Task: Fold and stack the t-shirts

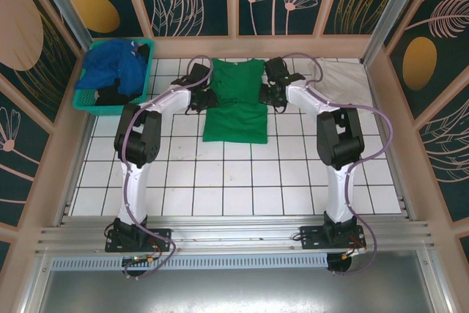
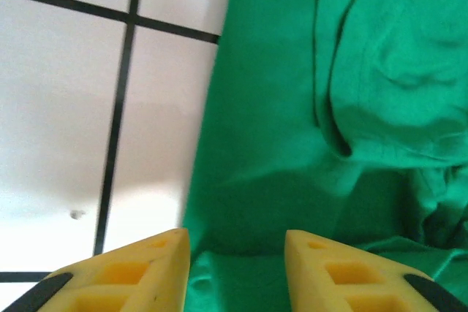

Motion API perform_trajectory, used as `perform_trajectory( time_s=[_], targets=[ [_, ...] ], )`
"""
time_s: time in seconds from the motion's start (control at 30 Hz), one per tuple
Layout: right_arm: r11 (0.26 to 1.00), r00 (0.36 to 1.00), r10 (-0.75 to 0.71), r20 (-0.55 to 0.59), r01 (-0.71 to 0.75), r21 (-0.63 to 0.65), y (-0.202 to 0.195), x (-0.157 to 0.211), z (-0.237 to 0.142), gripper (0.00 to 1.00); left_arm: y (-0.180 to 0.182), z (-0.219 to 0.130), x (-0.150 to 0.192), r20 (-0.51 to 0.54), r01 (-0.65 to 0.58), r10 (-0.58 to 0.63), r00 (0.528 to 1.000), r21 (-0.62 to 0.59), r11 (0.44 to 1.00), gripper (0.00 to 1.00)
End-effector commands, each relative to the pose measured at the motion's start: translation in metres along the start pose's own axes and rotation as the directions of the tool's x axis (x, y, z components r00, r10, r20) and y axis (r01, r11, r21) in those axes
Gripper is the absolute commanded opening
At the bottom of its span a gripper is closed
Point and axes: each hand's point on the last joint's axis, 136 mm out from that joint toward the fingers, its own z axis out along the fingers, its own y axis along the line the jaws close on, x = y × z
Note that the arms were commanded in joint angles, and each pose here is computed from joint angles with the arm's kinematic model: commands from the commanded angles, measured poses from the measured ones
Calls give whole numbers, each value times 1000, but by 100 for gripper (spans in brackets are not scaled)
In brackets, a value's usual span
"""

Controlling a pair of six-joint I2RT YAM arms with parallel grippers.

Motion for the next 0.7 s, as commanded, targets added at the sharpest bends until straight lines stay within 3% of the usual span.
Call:
perform_trajectory(
  time_s=[0.0, 0.07, 0.17, 0.37, 0.53, 0.67],
  targets=[
    [997, 998, -58, 23, 59, -52, 25, 27, -33, 31, 14, -5, -6, -18, 1, -2, 1000, -29, 1000, 50],
    [988, 996, -92, 15, 93, -123, 44, 53, -34, 30, 15, -14, -14, 6, 1, -1, 1000, -33, 999, 57],
    [985, 993, -116, -21, 113, -128, 48, 68, -15, 27, 18, -34, -25, 58, -12, 16, 998, -64, 998, 71],
    [989, 991, -134, -17, 133, -60, 53, 40, 31, 22, 30, -73, -18, 148, -15, 24, 989, -63, 998, 89],
    [992, 991, -125, -39, 123, -32, 54, 18, 67, 21, 9, -73, 10, 144, -82, 69, 987, 87, 993, 90],
    [993, 993, -114, -39, 113, -17, 53, 17, 56, 28, 9, -34, 42, 14, -100, 99, 995, 89, 991, 83]
  ],
)
